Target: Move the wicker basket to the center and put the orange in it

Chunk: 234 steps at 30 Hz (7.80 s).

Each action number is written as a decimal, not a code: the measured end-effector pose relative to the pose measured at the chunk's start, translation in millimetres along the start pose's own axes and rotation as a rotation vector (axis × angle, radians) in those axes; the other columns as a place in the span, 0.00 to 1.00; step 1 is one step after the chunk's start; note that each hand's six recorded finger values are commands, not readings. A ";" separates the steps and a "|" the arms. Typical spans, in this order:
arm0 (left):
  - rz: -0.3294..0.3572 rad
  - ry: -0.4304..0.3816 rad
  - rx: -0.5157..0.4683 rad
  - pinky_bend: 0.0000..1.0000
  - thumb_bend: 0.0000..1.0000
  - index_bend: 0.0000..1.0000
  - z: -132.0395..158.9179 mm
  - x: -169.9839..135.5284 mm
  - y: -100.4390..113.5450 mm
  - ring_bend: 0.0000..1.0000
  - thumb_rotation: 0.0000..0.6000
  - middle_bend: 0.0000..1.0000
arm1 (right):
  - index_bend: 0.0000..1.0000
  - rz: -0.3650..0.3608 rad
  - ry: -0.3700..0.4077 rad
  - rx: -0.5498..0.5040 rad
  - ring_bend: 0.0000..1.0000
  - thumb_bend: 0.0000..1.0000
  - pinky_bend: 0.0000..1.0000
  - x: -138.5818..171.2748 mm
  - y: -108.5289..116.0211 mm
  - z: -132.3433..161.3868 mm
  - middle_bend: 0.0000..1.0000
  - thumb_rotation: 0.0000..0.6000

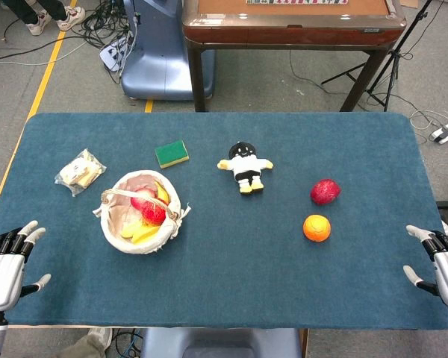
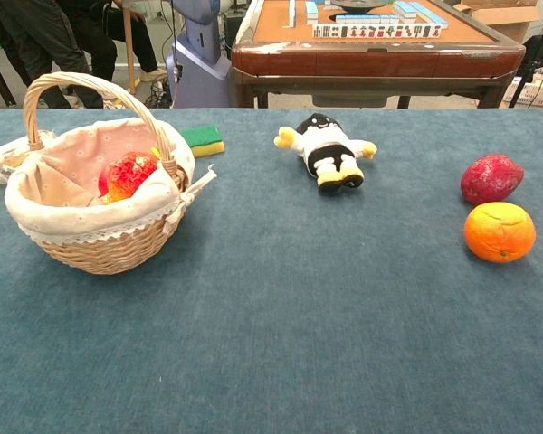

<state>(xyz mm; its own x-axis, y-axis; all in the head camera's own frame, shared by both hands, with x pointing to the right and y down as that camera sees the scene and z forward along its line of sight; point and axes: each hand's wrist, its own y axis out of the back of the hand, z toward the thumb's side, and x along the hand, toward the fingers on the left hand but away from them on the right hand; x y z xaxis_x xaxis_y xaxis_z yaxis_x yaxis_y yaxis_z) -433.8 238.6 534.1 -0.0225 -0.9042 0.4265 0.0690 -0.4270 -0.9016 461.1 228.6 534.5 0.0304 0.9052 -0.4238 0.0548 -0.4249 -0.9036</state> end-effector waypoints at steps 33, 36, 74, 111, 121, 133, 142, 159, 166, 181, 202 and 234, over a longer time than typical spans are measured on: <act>0.066 -0.205 -0.326 0.15 0.11 0.15 52.4 84.0 33.5 0.15 1.00 0.14 | 0.23 -0.122 0.028 0.041 0.23 0.22 0.30 -3.5 47.4 13.7 0.30 1.00; 0.065 -0.228 -0.348 0.15 0.11 0.14 66.5 97.2 32.8 0.14 1.00 0.14 | 0.23 -0.117 0.027 0.039 0.23 0.22 0.30 -2.4 46.6 14.0 0.30 1.00; 0.079 -0.272 -0.244 0.56 0.11 0.72 146.8 219.3 -21.9 0.65 1.00 0.81 | 0.23 -0.042 0.060 0.020 0.23 0.22 0.30 -4.4 34.3 8.9 0.29 1.00; 0.126 -0.364 -0.703 0.65 0.11 0.75 261.8 213.0 23.8 0.70 1.00 0.86 | 0.23 0.024 0.060 0.013 0.23 0.22 0.30 -6.0 15.2 2.2 0.29 1.00; 0.102 -0.400 -0.712 0.65 0.11 0.74 293.1 205.0 20.4 0.69 1.00 0.86 | 0.23 0.027 0.040 0.015 0.23 0.22 0.30 -2.1 15.0 -2.8 0.30 1.00; 0.074 -0.427 -0.725 0.65 0.11 0.73 327.0 195.9 17.3 0.68 1.00 0.86 | 0.23 0.012 0.018 0.024 0.23 0.22 0.30 7.4 21.2 -8.3 0.30 1.00; 0.042 -0.426 -0.685 0.65 0.11 0.56 339.2 193.5 6.8 0.53 1.00 0.68 | 0.23 0.009 0.012 0.021 0.23 0.22 0.30 9.3 21.6 -11.5 0.29 1.00; -0.084 -0.363 -0.535 0.16 0.11 0.00 294.4 188.6 -2.2 0.00 1.00 0.03 | 0.23 0.008 0.030 0.017 0.23 0.23 0.30 3.1 20.0 -7.1 0.30 1.00; -0.106 -0.346 -0.480 0.14 0.11 0.00 264.5 176.7 2.5 0.00 1.00 0.03 | 0.23 0.011 0.033 0.015 0.23 0.23 0.30 1.1 19.1 -6.6 0.30 1.00; -0.071 -0.206 -0.435 0.14 0.11 0.00 165.3 156.6 21.2 0.00 1.00 0.03 | 0.23 0.060 0.080 0.039 0.23 0.23 0.30 -14.2 13.7 5.2 0.29 1.00; 0.053 0.041 -0.315 0.14 0.11 0.03 38.1 125.3 39.4 0.00 1.00 0.03 | 0.21 0.246 0.257 0.180 0.22 0.18 0.30 -75.8 -17.4 55.4 0.24 1.00; -0.042 0.111 -0.116 0.14 0.11 0.06 -8.4 104.4 20.5 0.00 1.00 0.03 | 0.46 0.417 0.385 0.241 0.35 0.45 0.64 -141.5 -107.3 139.9 0.38 1.00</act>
<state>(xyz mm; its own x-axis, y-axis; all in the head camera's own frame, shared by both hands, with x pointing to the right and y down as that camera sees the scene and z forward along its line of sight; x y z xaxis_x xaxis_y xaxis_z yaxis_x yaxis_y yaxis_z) -443.1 135.4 559.6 -0.1339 -0.8781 0.4594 -0.0503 -0.4570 -0.8881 311.3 146.7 682.6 0.3617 0.5770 -0.7323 -0.2652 -0.6893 -0.6742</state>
